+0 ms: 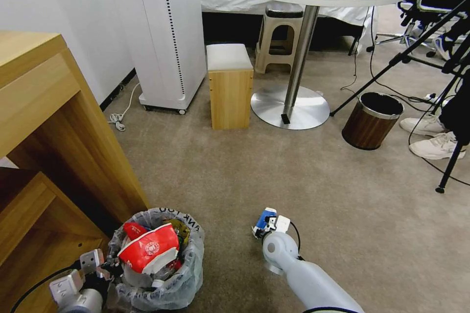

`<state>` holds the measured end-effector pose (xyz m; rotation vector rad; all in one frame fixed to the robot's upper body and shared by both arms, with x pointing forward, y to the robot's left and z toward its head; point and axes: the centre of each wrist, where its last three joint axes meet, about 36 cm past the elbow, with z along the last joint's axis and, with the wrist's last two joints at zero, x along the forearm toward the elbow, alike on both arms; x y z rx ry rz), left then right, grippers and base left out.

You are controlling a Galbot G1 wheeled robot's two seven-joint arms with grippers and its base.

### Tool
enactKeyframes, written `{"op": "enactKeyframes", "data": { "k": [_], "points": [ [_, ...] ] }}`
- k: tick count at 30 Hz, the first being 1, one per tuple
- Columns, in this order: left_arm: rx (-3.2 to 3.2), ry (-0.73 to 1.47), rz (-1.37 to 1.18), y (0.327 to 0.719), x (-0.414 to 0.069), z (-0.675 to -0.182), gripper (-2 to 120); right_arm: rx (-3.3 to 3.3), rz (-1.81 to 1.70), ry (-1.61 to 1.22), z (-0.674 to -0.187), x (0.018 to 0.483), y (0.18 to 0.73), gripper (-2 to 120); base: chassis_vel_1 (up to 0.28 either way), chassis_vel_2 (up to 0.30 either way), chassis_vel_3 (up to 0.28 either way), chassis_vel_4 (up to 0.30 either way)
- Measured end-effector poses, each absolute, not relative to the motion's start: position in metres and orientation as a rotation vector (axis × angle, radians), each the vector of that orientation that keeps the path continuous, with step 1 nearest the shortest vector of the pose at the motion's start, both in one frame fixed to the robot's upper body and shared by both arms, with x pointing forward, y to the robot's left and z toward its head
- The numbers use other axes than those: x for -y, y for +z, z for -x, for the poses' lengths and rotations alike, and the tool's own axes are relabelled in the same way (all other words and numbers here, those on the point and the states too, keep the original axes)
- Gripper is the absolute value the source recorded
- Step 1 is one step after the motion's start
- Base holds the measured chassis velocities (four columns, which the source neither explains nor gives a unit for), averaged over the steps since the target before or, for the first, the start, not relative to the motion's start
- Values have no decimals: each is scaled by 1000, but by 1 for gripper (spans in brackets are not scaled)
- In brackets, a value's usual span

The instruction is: Pick up the trash bin and place the garbage on the floor into it.

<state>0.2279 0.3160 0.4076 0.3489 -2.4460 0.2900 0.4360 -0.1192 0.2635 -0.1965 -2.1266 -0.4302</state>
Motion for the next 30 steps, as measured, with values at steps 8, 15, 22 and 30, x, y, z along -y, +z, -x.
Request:
{"op": "enactKeyframes", "data": {
  "k": [8,15,22,30],
  "points": [
    [2444,291,-352,405,-317,-228,1,2174,178,-425,-429,134,273,0,0,0,0,0],
    [2446,293,-351,405,-318,-229,1,2468,-26,-506,-419,190,329,0,0,0,0,0],
    [2448,296,-349,405,-317,-230,1,2780,-420,-537,-409,212,378,0,0,0,0,0],
    [2452,293,-342,409,-316,-228,1,2961,-1214,-300,-412,230,401,0,0,0,0,0]
  ]
}}
